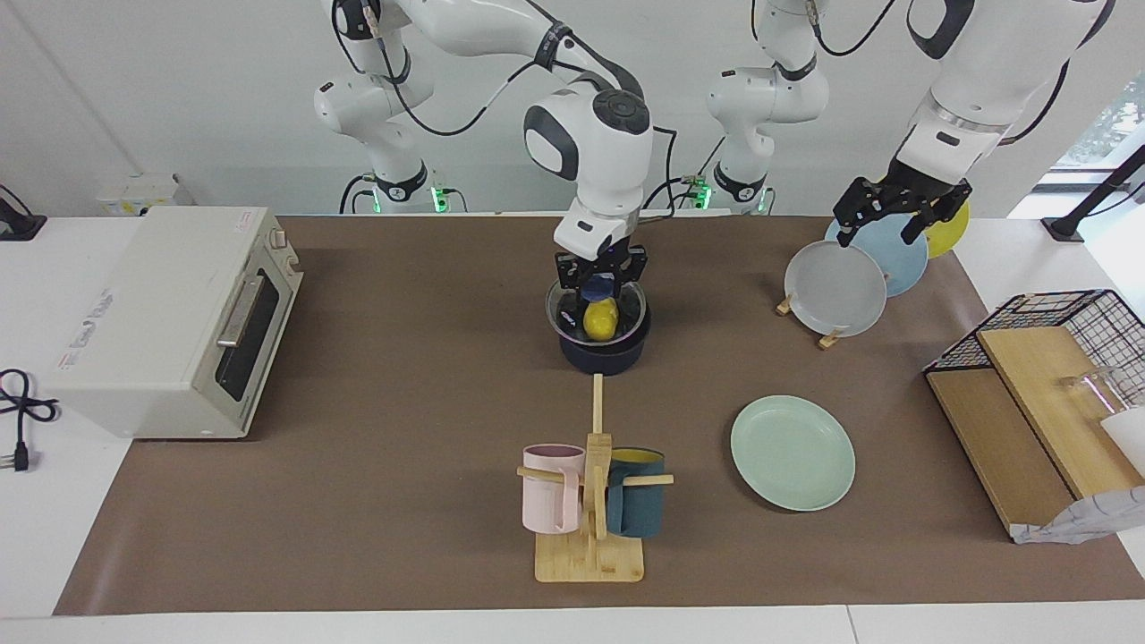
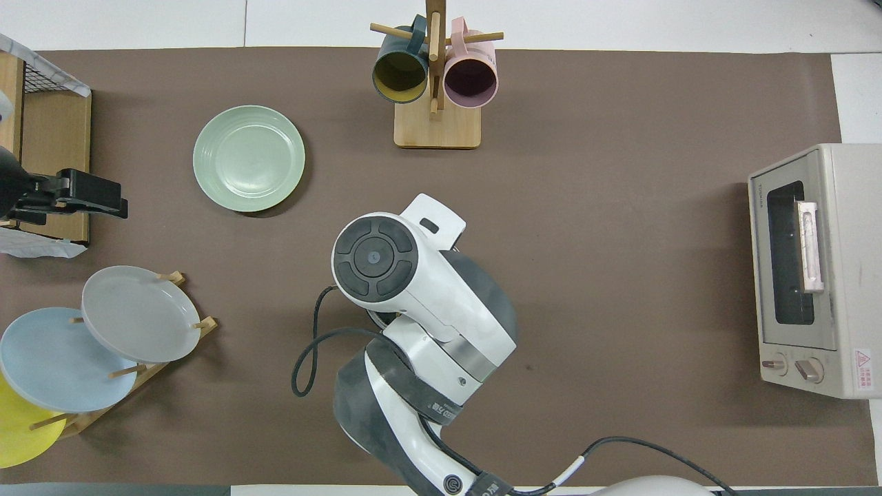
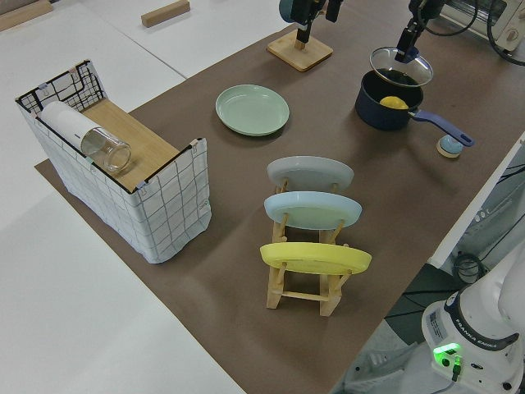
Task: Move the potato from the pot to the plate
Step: 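Set the lid down with the right gripper while the left gripper reaches the pot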
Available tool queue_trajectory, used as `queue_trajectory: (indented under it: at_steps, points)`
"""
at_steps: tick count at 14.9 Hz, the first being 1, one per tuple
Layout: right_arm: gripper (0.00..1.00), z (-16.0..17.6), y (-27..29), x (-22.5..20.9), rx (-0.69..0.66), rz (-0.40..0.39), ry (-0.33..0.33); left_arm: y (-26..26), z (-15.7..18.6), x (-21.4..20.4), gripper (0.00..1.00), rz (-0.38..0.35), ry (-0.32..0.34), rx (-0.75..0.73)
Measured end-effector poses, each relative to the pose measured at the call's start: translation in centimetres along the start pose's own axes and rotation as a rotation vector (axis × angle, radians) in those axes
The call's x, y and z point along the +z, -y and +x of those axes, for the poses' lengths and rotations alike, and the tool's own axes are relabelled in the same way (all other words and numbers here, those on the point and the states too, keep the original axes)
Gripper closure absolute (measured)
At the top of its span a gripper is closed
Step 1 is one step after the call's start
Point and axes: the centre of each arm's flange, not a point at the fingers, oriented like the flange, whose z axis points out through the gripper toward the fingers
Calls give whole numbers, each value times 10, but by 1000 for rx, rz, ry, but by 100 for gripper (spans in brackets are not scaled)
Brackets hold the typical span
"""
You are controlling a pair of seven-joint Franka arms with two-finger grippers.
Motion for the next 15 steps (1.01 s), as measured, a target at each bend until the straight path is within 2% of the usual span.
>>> queue_trajectory:
  at_steps: [3, 8, 10, 12, 15]
  points:
    - [35, 25, -84, -11, -35, -25, 50, -53, -4, 24, 0, -9, -2, -27]
    - [35, 64, -284, 26, -102, -8, 114, -199, -46, 113, 0, -42, 11, -106]
    - [35, 58, -344, 56, -123, 4, 107, -256, -66, 166, 0, -47, 11, -144]
    - [35, 41, -377, 96, -136, 7, 56, -303, -84, 226, 0, -43, 17, -151]
    - [35, 11, -378, 133, -150, 10, 47, -320, -92, 271, 0, -18, 42, -155]
